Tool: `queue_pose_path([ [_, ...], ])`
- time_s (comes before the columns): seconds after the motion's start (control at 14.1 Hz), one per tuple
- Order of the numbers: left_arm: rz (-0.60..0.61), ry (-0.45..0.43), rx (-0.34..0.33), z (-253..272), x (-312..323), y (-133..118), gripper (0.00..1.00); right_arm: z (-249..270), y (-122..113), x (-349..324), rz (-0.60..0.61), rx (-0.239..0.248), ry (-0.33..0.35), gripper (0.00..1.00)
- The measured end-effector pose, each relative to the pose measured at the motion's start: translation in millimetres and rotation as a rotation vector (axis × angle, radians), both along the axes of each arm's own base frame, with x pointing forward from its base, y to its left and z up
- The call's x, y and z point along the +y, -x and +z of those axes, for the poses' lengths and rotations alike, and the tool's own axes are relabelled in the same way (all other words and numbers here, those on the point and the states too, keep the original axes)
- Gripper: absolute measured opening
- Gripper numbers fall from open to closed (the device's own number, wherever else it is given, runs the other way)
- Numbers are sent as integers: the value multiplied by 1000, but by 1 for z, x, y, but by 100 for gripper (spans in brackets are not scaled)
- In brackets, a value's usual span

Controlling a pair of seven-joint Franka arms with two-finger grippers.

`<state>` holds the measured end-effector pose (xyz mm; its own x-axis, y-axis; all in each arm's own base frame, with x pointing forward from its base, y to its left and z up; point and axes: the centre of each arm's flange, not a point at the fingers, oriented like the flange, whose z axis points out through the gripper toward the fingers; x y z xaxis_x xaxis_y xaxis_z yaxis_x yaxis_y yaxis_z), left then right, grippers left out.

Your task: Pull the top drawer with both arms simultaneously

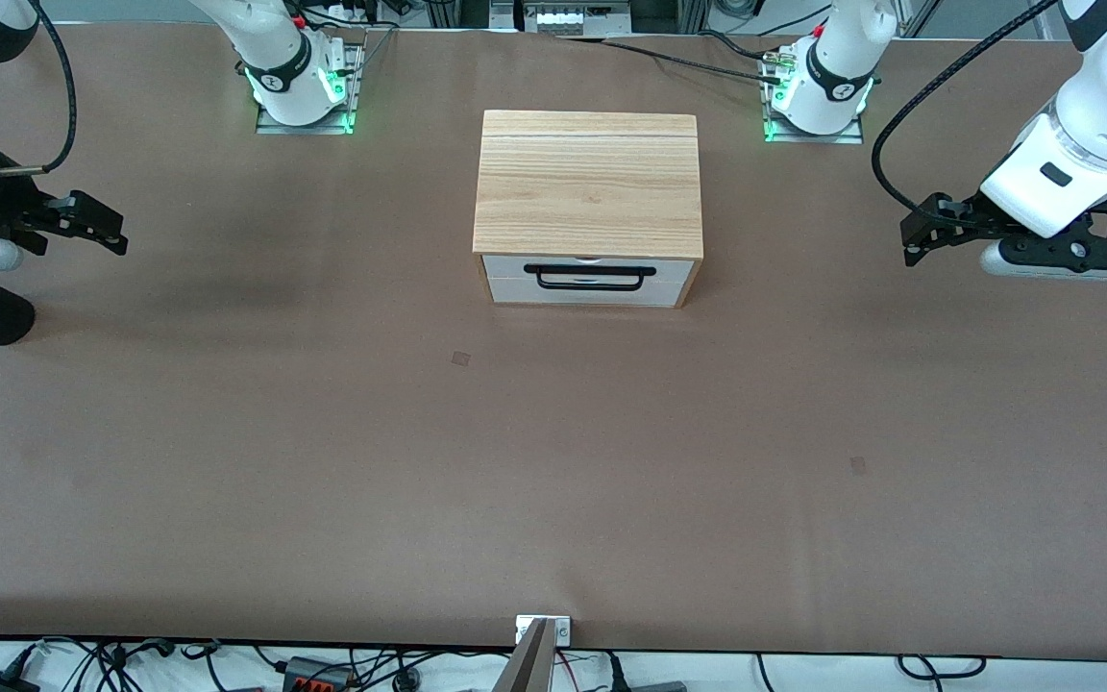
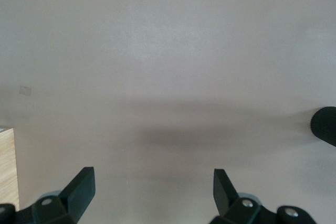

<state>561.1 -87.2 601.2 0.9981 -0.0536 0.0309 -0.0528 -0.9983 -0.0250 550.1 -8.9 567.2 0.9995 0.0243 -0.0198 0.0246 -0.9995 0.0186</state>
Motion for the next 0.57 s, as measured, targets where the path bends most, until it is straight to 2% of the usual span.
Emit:
queue_pose_path([
  [0.57,0,-2,12,-1,0,1,100,0,0,0,0,0,0,100],
])
